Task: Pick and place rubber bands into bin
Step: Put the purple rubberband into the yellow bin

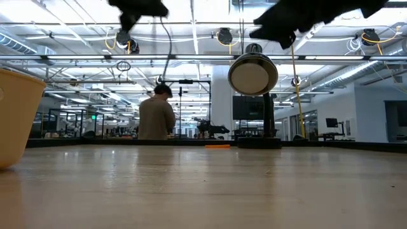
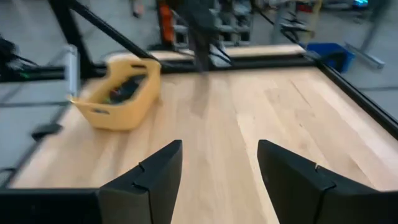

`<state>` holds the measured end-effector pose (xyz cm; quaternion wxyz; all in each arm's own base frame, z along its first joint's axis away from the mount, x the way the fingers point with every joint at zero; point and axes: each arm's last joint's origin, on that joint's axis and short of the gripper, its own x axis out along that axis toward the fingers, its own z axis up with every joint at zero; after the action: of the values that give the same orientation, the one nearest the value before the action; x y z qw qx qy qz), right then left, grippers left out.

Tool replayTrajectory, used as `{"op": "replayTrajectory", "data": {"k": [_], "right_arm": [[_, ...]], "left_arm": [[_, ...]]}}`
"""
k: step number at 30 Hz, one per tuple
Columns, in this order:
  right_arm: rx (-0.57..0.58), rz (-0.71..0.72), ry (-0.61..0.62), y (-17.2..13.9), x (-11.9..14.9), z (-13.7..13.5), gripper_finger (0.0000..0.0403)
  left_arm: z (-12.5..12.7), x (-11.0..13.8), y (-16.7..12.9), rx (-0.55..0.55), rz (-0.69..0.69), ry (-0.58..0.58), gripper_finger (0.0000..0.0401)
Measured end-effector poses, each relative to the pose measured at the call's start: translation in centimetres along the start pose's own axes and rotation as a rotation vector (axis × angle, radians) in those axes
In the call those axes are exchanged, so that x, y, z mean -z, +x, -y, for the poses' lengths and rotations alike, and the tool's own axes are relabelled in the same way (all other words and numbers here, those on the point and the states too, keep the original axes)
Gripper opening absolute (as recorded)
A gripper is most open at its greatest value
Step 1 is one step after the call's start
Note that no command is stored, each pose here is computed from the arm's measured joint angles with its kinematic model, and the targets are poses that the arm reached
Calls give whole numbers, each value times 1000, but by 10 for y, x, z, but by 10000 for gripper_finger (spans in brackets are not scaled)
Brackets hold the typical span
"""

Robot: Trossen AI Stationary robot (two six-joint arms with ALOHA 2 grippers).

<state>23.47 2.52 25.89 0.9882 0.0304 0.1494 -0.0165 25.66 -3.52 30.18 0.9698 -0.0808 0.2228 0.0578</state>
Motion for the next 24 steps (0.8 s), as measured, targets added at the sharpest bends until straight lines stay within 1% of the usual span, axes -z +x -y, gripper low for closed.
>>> {"op": "replayTrajectory", "data": {"k": [3, 6, 8, 12, 15, 18, 21, 24], "right_arm": [[80, -31, 11, 2, 14, 3, 205], [157, -34, 48, 3, 30, 7, 201], [182, -1, 72, 3, 39, 9, 200], [190, 121, 119, -1, 55, 13, 202], [185, 230, 148, -6, 62, 17, 205], [186, 313, 169, -11, 67, 21, 205], [195, 334, 176, -12, 69, 24, 202], [197, 328, 174, -12, 69, 24, 202]], "left_arm": [[12, 4, -23, 76, -35, -69, 2], [27, 5, -43, 193, -44, -158, 3], [38, 7, -54, 275, -62, -207, 3], [57, 16, -67, 356, -132, -299, 3], [68, 30, -69, 356, -244, -363, 2], [76, 49, -65, 282, -406, -418, 2], [83, 68, -60, 218, -588, -464, 2], [90, 87, -53, 170, -772, -480, 2]]}}
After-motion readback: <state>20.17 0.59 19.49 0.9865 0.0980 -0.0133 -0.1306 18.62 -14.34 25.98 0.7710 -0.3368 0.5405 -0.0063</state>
